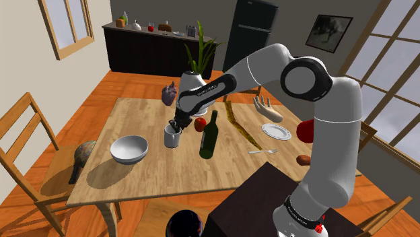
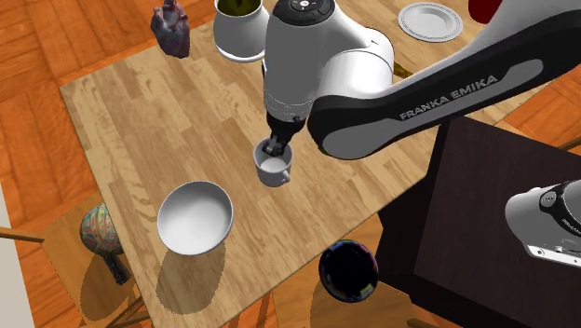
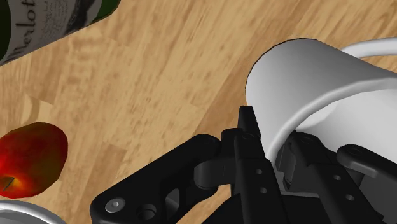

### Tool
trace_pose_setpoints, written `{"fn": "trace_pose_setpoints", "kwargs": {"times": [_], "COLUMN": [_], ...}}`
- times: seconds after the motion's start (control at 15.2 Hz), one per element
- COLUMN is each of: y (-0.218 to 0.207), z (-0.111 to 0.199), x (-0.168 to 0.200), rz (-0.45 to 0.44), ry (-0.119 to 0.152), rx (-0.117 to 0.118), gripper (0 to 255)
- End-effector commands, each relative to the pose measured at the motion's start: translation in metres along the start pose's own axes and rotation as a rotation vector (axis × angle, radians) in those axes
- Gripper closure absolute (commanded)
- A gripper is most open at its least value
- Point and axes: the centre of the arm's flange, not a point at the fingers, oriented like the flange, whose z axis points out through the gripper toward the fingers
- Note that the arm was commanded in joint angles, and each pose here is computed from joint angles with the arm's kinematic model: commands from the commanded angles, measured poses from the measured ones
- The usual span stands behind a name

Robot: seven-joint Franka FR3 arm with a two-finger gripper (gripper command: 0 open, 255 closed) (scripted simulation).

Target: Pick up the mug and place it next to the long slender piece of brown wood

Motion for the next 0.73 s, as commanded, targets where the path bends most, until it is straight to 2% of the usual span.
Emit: {"fn": "trace_pose_setpoints", "kwargs": {"times": [0.0, 0.46, 0.66], "y": [-0.001, -0.004, 0.035], "z": [-0.011, -0.046, -0.050], "x": [0.001, 0.004, -0.006], "rz": [0.000, 0.000, 0.000], "ry": [0.000, 0.000, 0.000], "rx": [0.000, 0.000, 0.000], "gripper": [255, 255, 255]}}
